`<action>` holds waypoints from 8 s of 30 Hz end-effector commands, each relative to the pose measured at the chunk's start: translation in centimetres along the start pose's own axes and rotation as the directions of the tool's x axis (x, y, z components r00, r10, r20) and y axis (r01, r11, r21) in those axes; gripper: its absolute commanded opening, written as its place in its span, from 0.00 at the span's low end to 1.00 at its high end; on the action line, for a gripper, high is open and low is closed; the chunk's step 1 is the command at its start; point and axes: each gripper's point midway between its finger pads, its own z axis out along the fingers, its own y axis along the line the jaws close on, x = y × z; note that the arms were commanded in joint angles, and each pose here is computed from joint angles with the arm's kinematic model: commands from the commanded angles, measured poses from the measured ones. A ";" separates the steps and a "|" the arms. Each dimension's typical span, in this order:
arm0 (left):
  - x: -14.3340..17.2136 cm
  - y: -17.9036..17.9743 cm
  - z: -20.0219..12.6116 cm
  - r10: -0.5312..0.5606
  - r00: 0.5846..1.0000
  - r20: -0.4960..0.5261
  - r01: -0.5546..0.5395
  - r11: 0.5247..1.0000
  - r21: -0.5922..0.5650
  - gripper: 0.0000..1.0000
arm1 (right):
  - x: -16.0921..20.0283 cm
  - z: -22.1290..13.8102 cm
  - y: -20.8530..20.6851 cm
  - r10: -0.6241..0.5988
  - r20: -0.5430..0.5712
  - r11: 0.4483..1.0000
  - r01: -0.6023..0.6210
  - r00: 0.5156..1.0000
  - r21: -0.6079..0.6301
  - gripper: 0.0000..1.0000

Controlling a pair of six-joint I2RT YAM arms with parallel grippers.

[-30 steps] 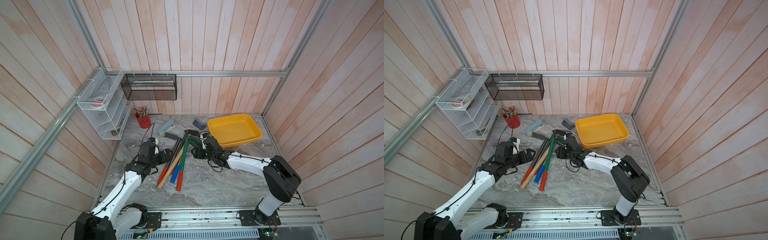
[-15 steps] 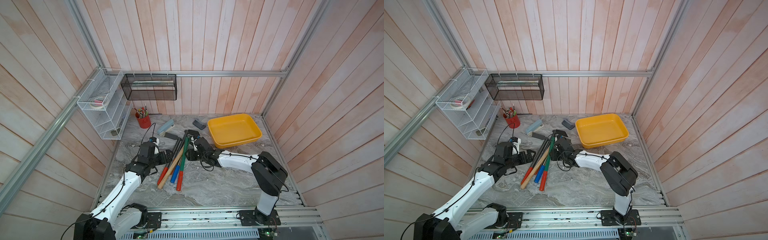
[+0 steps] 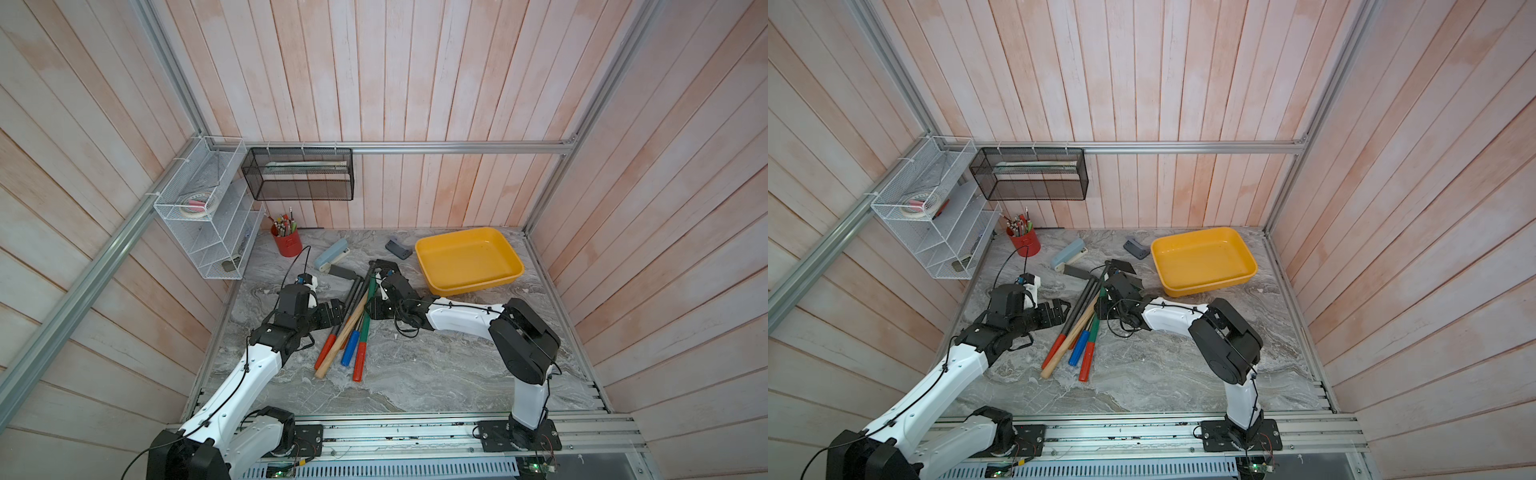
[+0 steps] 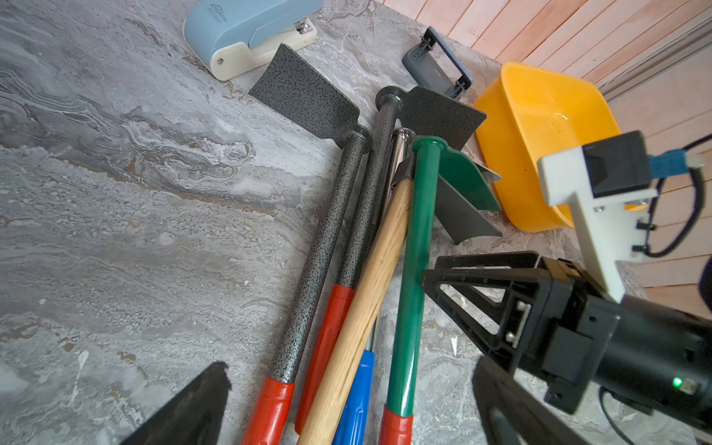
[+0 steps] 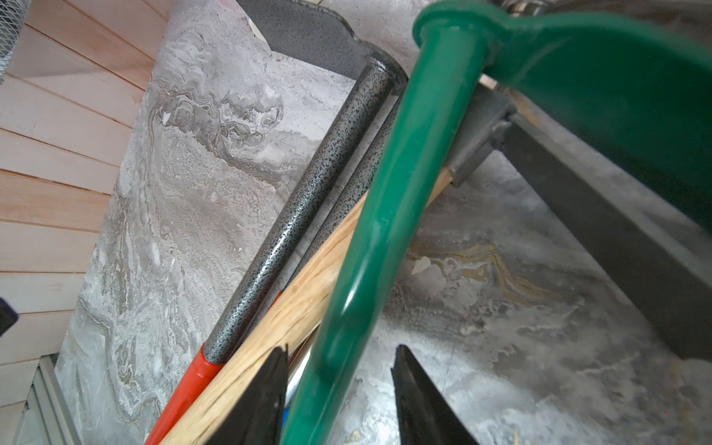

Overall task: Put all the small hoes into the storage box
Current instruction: Pick up the hoe from the center of the board, then place the hoe in the storage box.

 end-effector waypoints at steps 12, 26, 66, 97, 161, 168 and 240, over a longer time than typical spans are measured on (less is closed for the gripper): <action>-0.6 -0.1 -0.1 0.022 1.000 0.023 -0.022 1.000 -0.002 1.00 | 1.1 2.4 -0.2 0.026 -0.071 0.999 -0.024 0.997 0.029 0.43; -0.6 -0.2 -0.1 0.021 1.000 0.021 -0.021 1.000 0.004 1.00 | 1.6 3.5 -0.6 0.050 -0.093 0.998 -0.046 0.994 0.045 0.40; -0.7 0.3 0.2 0.002 1.000 0.030 -0.001 1.000 -0.022 1.00 | -0.3 0.5 -0.1 0.078 -0.006 0.997 -0.078 0.997 0.013 0.01; -0.6 0.3 0.3 0.002 1.000 0.026 -0.001 1.000 -0.016 1.00 | -5.0 -5.4 2.2 0.074 0.197 0.996 -0.063 0.978 -0.063 0.00; -5.1 -2.9 0.2 -0.074 0.978 0.194 0.054 0.992 0.110 1.00 | -18.9 -18.8 -17.5 0.504 0.628 0.783 -0.620 0.594 -0.042 0.00; -5.5 -3.2 0.0 -0.070 0.977 0.199 0.048 0.992 0.113 1.00 | -19.6 -18.7 -19.2 0.523 0.630 0.766 -0.640 0.574 -0.052 0.00; -4.2 -2.6 -0.1 -0.028 0.984 0.174 0.013 0.996 0.087 1.00 | -24.9 -17.3 -31.3 0.656 0.629 0.621 -0.772 0.417 -0.136 0.00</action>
